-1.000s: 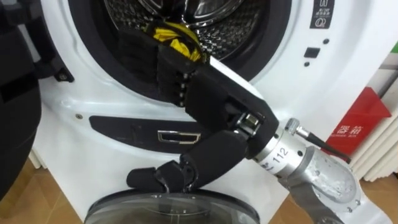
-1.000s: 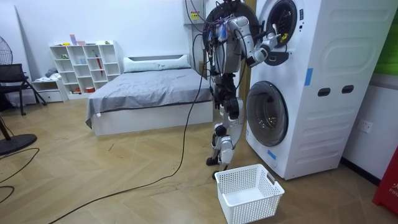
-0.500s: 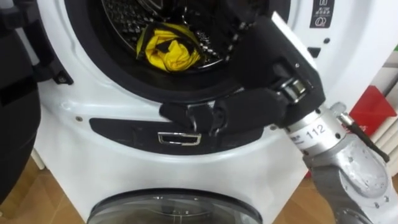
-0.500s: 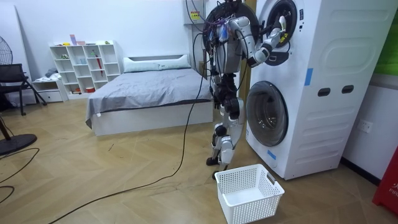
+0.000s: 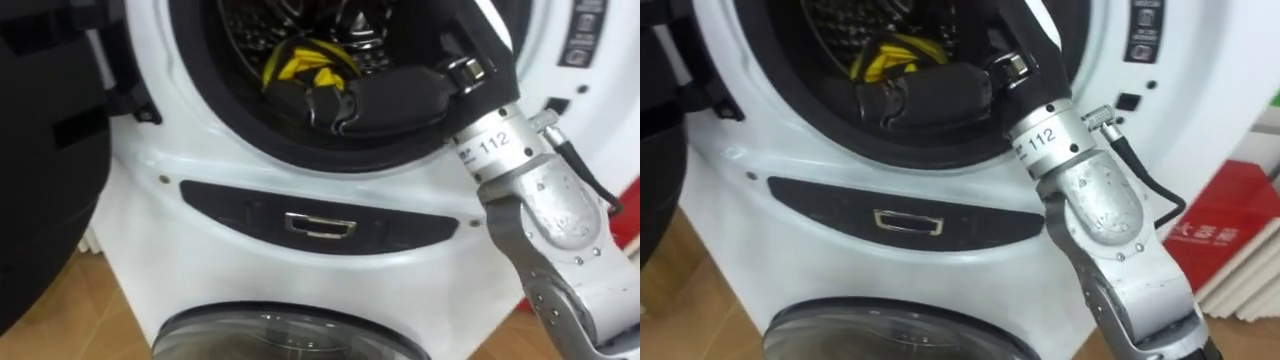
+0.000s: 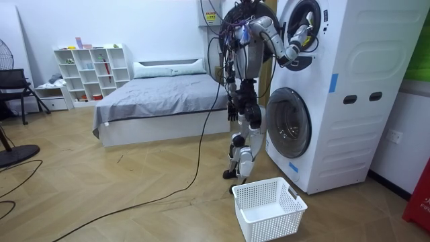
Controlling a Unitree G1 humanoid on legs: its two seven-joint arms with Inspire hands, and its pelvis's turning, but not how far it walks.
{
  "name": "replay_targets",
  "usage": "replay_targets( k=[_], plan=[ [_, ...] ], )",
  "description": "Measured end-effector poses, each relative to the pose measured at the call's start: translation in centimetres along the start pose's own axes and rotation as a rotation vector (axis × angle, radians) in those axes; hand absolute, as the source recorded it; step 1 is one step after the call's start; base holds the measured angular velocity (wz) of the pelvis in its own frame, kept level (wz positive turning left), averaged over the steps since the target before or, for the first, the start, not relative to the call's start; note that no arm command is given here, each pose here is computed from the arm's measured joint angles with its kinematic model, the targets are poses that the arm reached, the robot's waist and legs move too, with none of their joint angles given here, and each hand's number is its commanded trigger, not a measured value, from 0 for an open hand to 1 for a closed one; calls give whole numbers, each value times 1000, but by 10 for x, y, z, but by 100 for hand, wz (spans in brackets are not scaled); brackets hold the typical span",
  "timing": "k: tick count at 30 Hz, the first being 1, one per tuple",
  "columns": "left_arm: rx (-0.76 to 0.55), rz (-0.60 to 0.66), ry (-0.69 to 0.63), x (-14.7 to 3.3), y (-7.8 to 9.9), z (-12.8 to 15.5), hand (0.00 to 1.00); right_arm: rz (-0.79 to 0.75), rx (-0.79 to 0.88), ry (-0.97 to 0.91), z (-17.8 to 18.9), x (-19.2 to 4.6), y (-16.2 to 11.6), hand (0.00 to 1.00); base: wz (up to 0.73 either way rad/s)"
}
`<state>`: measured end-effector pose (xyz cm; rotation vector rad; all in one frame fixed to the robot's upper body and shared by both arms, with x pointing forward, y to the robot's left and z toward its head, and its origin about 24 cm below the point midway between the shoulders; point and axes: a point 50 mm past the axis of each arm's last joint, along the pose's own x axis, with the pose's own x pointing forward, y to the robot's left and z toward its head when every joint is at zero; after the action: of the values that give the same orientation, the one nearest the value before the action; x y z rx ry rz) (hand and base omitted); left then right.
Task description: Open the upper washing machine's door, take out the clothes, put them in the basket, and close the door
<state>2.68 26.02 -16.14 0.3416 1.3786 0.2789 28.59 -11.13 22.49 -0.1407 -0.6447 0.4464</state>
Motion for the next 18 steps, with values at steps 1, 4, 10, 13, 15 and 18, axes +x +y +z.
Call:
replay_targets(
  k=[1,4,10,13,15,18],
  plan=[
    [-10,4,8,0,1,-1,0,4,-23,17,-3,1,-1,0,7],
    [-17,9,28,0,3,-4,0,-2,-56,80,-13,0,-3,0,14],
    [7,28,-2,1,8,5,0,44,-125,149,-21,10,-5,0,7],
    [35,36,-13,1,10,9,0,72,-180,132,-16,21,-4,0,6],
    [49,40,-22,1,11,11,0,88,-221,146,-18,29,-4,0,2],
    [59,50,-27,1,13,14,0,98,-262,184,-21,32,-12,0,0]
  ],
)
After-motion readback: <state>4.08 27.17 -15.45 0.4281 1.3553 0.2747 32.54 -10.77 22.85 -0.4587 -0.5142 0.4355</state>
